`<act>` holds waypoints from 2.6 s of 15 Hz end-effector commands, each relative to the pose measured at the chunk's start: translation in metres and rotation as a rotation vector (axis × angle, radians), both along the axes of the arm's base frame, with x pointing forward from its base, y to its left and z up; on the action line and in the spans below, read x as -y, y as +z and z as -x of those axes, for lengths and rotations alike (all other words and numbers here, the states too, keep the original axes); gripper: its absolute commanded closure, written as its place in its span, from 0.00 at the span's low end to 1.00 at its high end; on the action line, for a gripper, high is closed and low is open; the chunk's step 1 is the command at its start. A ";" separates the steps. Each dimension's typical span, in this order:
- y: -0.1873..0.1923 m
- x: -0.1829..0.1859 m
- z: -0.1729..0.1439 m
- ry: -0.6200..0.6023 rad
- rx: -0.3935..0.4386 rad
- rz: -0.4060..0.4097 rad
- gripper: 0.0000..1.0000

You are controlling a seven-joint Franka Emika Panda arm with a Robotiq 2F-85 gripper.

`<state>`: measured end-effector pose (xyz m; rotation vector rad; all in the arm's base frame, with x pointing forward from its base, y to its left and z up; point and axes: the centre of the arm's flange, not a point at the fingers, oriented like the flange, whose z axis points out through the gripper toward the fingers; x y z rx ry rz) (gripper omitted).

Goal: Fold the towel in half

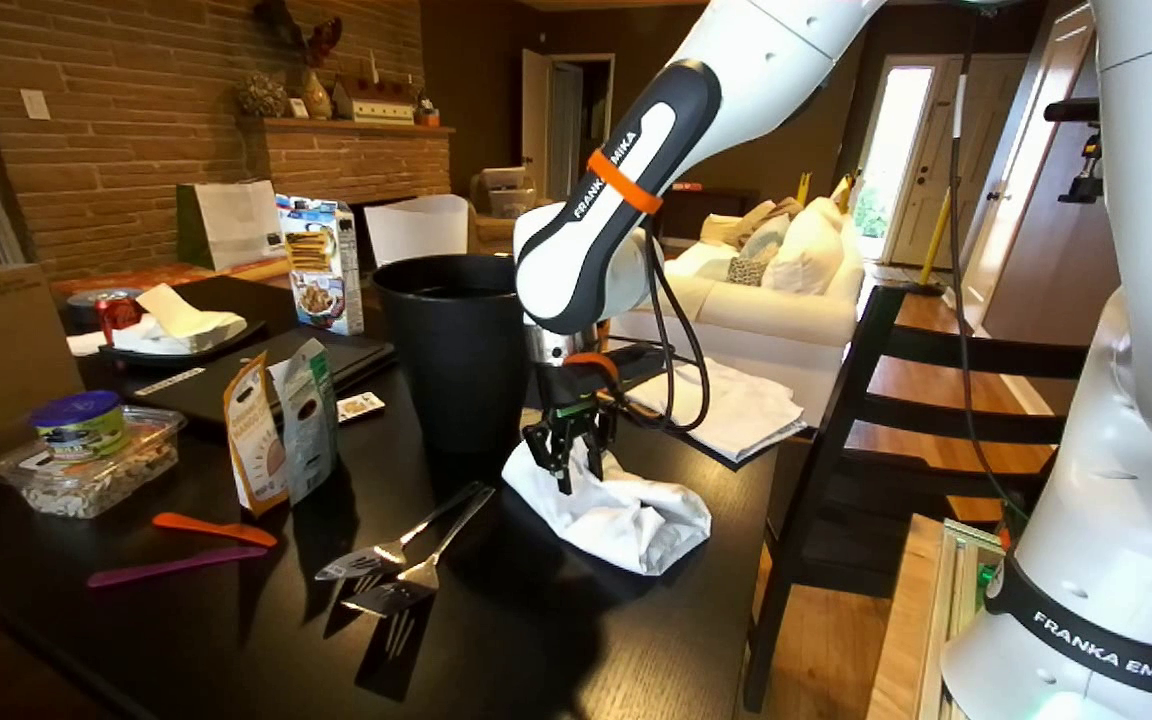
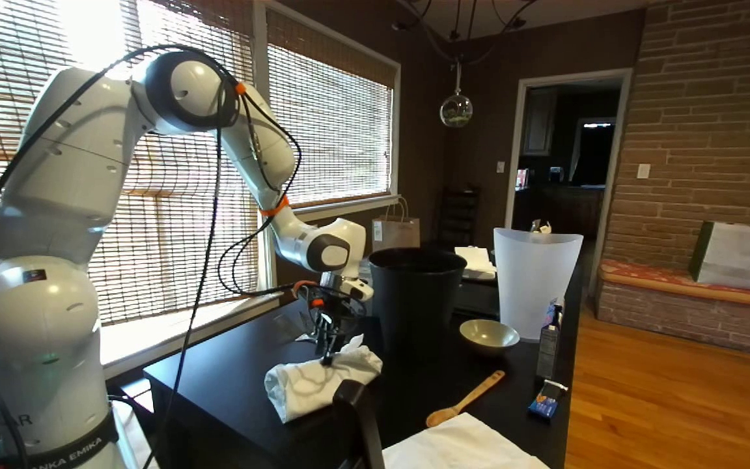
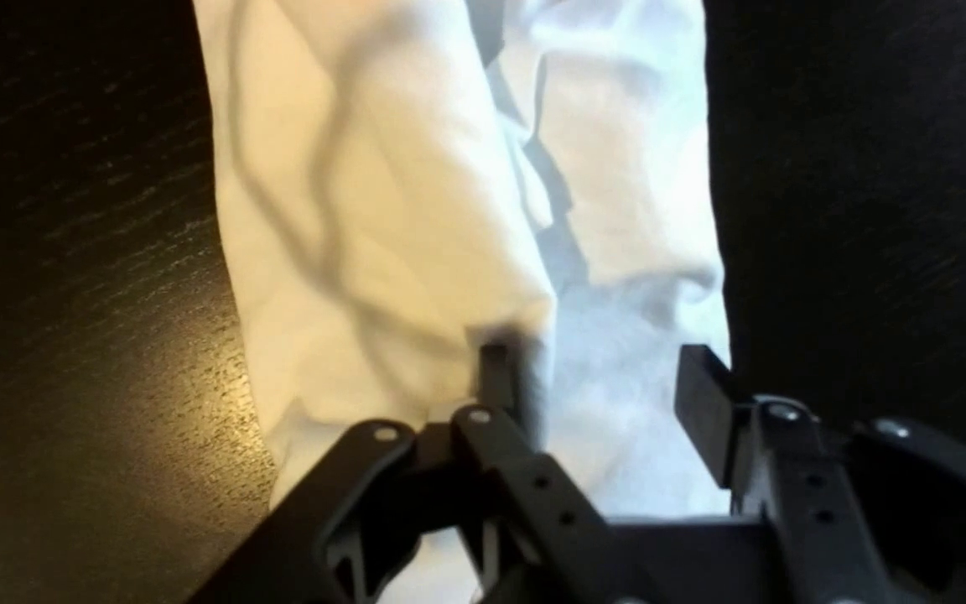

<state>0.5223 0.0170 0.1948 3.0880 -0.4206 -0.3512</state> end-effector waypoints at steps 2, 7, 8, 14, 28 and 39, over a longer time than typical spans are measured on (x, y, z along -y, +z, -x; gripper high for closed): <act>0.006 0.003 0.008 0.003 0.018 0.003 0.82; 0.004 0.005 0.005 -0.005 0.008 0.005 1.00; 0.004 0.005 0.005 -0.007 0.007 0.005 1.00; 0.014 0.006 0.000 -0.015 0.016 -0.023 0.97; -0.007 -0.025 -0.009 -0.004 -0.040 -0.118 0.97; -0.030 -0.030 -0.003 0.087 -0.057 -0.044 0.69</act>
